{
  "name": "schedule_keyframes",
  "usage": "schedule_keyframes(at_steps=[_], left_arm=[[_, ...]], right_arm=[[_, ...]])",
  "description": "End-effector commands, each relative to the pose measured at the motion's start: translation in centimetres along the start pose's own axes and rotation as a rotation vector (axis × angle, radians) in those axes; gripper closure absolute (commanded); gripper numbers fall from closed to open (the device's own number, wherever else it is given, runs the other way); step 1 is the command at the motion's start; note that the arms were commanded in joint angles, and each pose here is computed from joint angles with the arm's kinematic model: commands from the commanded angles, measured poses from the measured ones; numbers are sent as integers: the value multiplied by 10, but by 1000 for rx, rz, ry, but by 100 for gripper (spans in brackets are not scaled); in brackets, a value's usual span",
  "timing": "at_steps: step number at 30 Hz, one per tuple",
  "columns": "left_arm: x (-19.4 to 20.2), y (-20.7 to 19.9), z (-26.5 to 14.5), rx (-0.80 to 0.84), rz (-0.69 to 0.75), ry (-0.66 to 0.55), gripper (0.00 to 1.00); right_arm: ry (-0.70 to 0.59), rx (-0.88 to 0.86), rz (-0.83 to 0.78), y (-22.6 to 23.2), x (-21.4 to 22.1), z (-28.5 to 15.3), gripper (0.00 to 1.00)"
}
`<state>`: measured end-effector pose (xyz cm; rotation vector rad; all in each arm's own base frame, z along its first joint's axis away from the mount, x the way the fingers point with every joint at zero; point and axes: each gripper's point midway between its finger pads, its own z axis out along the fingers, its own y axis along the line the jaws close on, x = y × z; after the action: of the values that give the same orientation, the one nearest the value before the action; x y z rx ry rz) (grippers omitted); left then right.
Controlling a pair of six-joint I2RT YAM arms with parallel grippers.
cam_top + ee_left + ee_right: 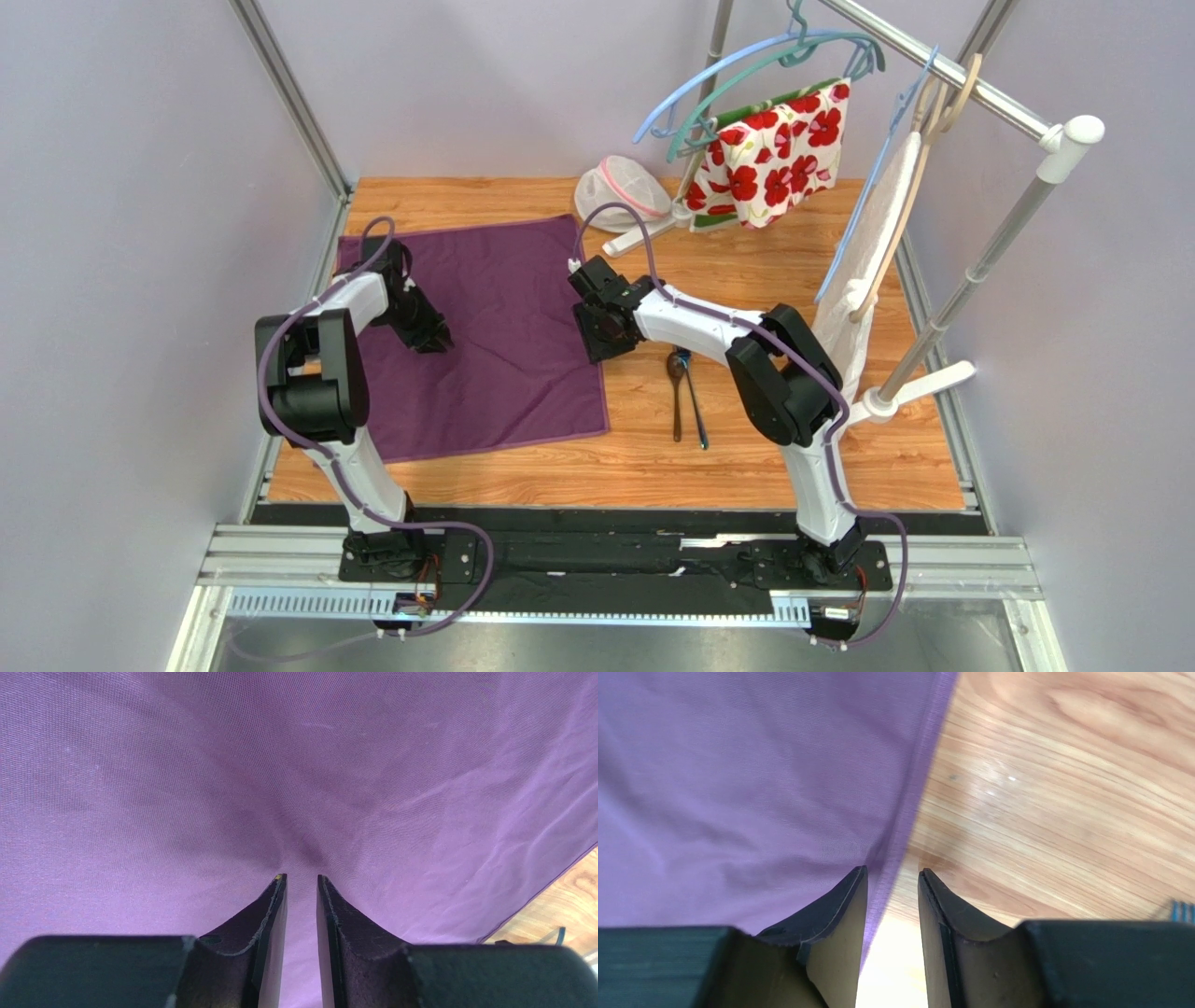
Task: Fold the napkin into a case and place the utensils inside
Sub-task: Flatten out the crumpled napkin at the center of the board.
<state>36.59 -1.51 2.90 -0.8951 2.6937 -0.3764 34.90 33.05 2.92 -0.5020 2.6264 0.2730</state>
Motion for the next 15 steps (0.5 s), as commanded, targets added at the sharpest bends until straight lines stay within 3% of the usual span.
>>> schedule_keyframes(at_steps=[1, 6, 10, 15], left_arm=[[-6, -13, -9, 49, -9, -34, 69], [-13, -19, -36, 52, 47, -115, 68], [-13, -14, -70, 14, 96, -170, 62], [4, 20, -114, -106, 56, -255, 60]], right_arm=[[-51, 55, -5, -10, -10, -12, 63], [-58, 124, 16, -33, -15, -8, 63], [-89, 221, 15, -54, -25, -17, 63], [-134, 169, -5, -30, -31, -44, 61]])
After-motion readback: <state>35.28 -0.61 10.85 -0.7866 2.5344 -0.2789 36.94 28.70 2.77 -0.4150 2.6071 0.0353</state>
